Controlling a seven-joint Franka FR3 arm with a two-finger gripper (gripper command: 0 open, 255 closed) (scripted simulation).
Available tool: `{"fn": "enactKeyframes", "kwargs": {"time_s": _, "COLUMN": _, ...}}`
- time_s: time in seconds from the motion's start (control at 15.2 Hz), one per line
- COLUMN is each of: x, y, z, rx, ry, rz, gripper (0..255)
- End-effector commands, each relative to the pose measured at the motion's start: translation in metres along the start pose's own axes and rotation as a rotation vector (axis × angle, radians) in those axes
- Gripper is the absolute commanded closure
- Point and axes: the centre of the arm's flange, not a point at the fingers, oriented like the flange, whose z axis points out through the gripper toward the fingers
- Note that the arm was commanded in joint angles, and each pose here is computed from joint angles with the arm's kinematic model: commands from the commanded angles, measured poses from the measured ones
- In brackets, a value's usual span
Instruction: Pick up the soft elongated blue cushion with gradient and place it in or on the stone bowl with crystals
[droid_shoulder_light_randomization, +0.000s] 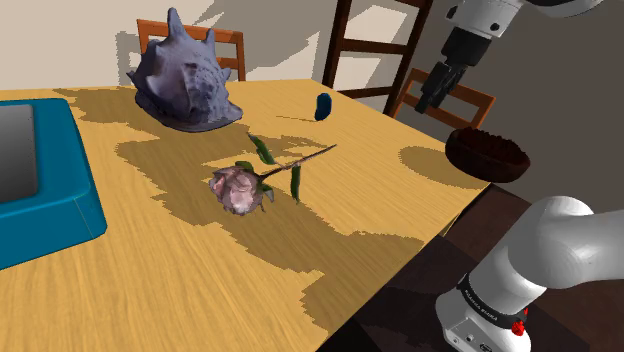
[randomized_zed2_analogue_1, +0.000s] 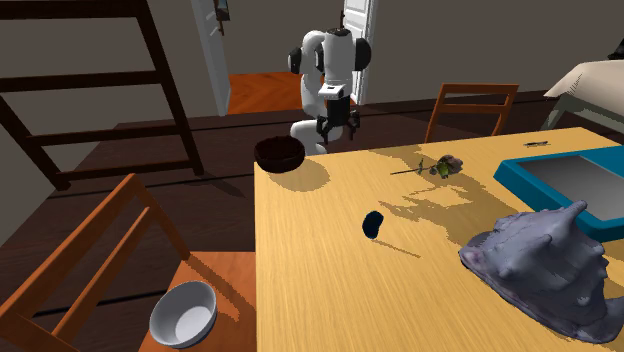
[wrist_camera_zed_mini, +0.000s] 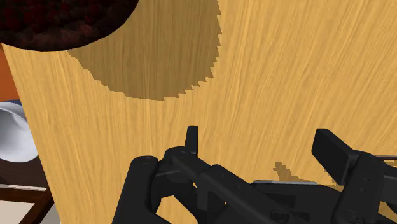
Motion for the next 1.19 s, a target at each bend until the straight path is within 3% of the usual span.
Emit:
{"fn": "enactKeyframes", "kwargs": {"time_s": 0.0, "x": 0.000, "y": 0.000, "z": 0.000, "rx": 0.000, "ry": 0.000, "rz": 0.000, "gripper": 0}}
{"fn": "enactKeyframes", "kwargs": {"time_s": 1.12, "x": 0.226, "y": -0.063, "z": 0.072, "rx": -0.285, "ry": -0.058, "rz": 0.197, "gripper": 0}}
